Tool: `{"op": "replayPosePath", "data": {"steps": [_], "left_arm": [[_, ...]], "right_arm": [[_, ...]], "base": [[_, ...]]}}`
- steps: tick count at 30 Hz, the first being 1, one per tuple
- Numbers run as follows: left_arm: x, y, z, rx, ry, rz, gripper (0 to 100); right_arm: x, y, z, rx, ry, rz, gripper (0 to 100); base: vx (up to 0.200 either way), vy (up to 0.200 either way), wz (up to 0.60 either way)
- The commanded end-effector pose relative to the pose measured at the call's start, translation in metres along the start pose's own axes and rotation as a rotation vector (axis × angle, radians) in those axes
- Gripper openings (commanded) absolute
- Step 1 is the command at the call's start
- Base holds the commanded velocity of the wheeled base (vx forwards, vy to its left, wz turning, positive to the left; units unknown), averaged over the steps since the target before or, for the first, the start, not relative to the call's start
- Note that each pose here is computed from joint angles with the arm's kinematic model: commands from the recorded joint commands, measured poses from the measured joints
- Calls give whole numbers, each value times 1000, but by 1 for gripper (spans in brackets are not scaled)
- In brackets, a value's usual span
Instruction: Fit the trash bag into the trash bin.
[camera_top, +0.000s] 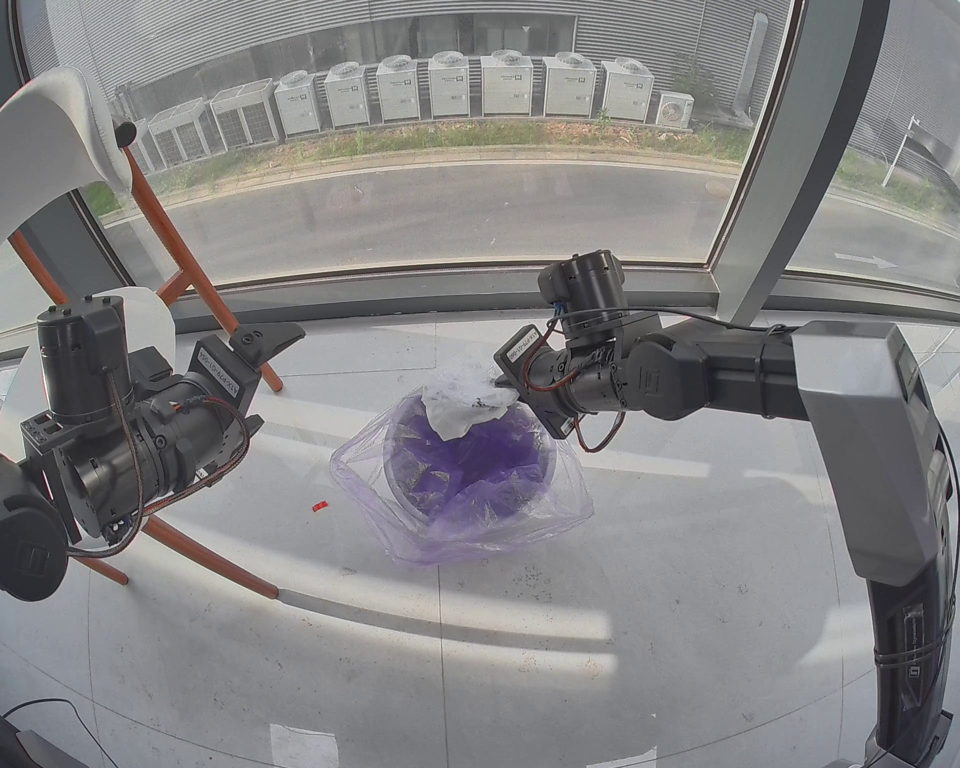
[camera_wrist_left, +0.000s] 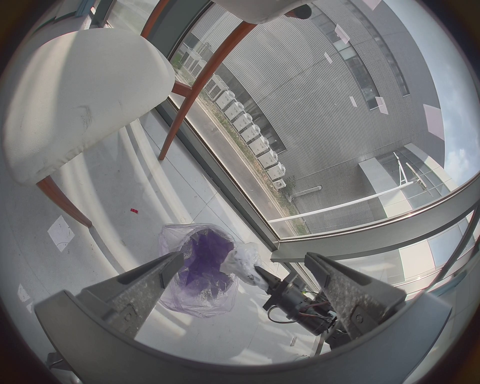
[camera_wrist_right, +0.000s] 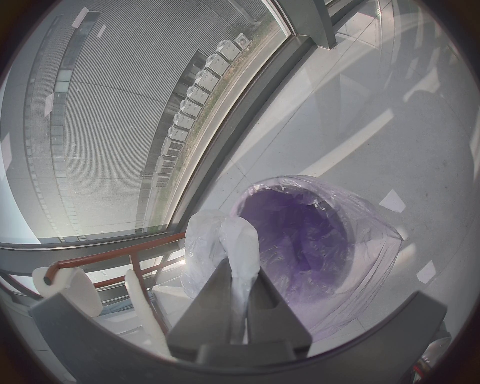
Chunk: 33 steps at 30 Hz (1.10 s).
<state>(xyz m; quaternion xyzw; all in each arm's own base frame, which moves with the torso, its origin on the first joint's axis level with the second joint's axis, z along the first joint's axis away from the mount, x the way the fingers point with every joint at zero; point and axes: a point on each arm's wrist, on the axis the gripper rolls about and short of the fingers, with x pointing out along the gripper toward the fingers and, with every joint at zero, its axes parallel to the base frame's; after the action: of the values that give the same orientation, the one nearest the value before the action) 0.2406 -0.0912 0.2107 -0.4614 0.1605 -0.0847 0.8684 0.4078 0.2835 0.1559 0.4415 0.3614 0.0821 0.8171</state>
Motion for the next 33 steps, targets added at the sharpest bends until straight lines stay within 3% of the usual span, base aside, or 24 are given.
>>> {"op": "replayPosePath", "data": {"steps": [1, 6, 7, 16, 19, 21, 22, 25, 26, 28, 31, 33], "left_arm": [[-1, -1, 1, 0, -4, -5, 100], [-2, -1, 1, 1, -7, -4, 100], [-2, -1, 1, 1, -7, -4, 100], [-16, -7, 8, 17, -36, -39, 100], [-39, -13, 33, 30, -145, -80, 100], [-40, -13, 33, 31, -149, -81, 100], [-61, -20, 46, 70, -219, -122, 100], [-91, -26, 50, 112, -277, -172, 100], [-91, -26, 50, 112, -277, -172, 100], [-115, -26, 49, 162, -316, -196, 100], [-130, -19, 44, 251, -344, -183, 100], [-152, 5, 36, 394, -408, -95, 100]], "right_arm": [[21, -19, -6, -5, 15, -53, 0], [26, -23, -9, -8, 14, -68, 0], [26, -23, -8, -6, 14, -67, 100], [9, -12, 7, 4, -51, -52, 100], [-66, 31, 49, 25, -174, 72, 100], [-71, 33, 50, 26, -177, 79, 100], [-144, 54, 73, 11, -234, 127, 100], [-240, 66, 83, -18, -273, 151, 100], [-240, 66, 83, -18, -273, 151, 100], [-332, 70, 77, -77, -331, 216, 100], [-371, 50, 65, -124, -376, 158, 100], [-404, 9, 50, -172, -482, 24, 100]], "base": [[0, 0, 0], [0, 0, 0], [0, 0, 0], [0, 0, 0], [0, 0, 0], [0, 0, 0], [0, 0, 0], [0, 0, 0], [0, 0, 0], [0, 0, 0], [0, 0, 0], [0, 0, 0]]}}
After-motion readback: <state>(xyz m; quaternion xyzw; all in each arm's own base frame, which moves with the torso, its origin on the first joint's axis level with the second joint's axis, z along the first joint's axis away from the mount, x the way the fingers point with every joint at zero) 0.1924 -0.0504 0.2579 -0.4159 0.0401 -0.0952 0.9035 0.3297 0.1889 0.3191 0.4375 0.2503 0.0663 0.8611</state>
